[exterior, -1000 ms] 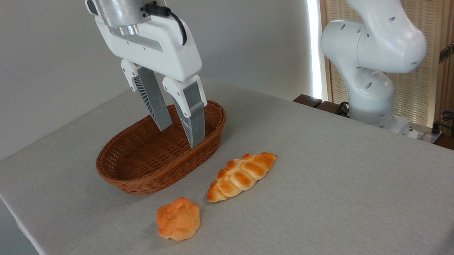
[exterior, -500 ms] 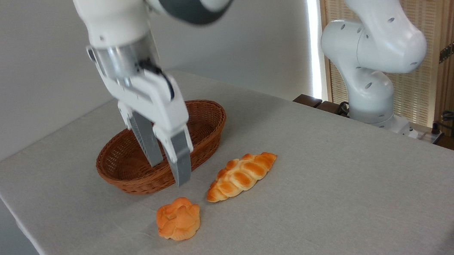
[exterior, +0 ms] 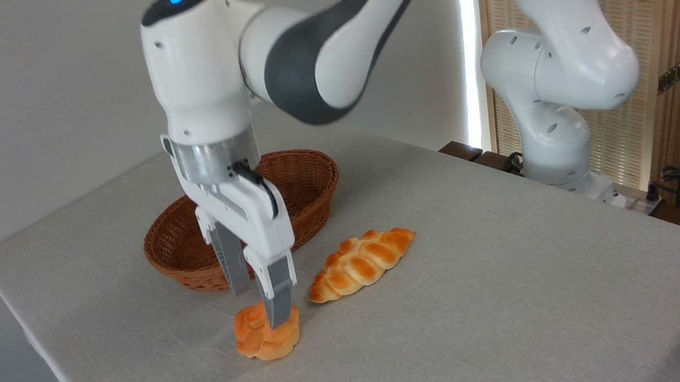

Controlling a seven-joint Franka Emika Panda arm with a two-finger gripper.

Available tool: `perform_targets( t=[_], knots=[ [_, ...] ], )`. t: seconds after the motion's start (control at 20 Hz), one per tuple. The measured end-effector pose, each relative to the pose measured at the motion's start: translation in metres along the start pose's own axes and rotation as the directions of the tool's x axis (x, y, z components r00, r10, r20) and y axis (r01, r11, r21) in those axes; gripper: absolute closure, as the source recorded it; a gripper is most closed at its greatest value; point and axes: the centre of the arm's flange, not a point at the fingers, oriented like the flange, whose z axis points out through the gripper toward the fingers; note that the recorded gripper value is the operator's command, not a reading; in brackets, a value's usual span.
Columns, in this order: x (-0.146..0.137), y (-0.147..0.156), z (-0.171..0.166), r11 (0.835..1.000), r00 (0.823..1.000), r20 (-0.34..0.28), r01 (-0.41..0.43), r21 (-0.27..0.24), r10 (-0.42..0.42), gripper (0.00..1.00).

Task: Put bread into the basket
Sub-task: 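Move the gripper down over the small round bread roll, then close the gripper on the round bread roll and lift it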

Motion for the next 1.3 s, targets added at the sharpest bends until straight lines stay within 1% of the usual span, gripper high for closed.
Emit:
perform_targets(
  t=[0.2, 0.45, 0.5, 0.55, 0.6, 0.65, 0.7, 0.75, 0.8, 0.95, 1.3],
  knots=[
    [-0.001, 0.0, 0.015, 1.0, 1.0, 0.0, 0.001, -0.001, -0.001, 0.0],
    [-0.001, 0.0, 0.021, 1.0, 1.0, 0.007, 0.001, -0.008, -0.001, 0.01],
    [-0.001, 0.0, 0.022, 1.0, 1.0, 0.009, 0.001, -0.01, -0.001, 0.05],
    [-0.001, 0.0, 0.023, 1.0, 1.0, 0.01, 0.001, -0.011, -0.001, 0.19],
    [-0.002, 0.0, 0.025, 1.0, 1.0, 0.013, 0.001, -0.014, -0.001, 0.27],
    [-0.002, 0.0, 0.026, 1.0, 1.0, 0.014, 0.001, -0.016, -0.001, 0.39],
    [-0.002, 0.001, 0.028, 1.0, 1.0, 0.016, 0.001, -0.018, -0.001, 0.45],
    [-0.002, 0.001, 0.029, 1.0, 1.0, 0.017, 0.001, -0.019, -0.001, 0.53],
    [-0.002, 0.001, 0.029, 1.0, 1.0, 0.018, 0.001, -0.02, -0.001, 0.57],
    [-0.002, 0.0, 0.03, 1.0, 1.0, 0.019, 0.002, -0.021, -0.001, 0.75],
    [-0.004, -0.002, 0.032, 1.0, 1.0, 0.028, -0.001, -0.017, 0.002, 0.76]
  ],
)
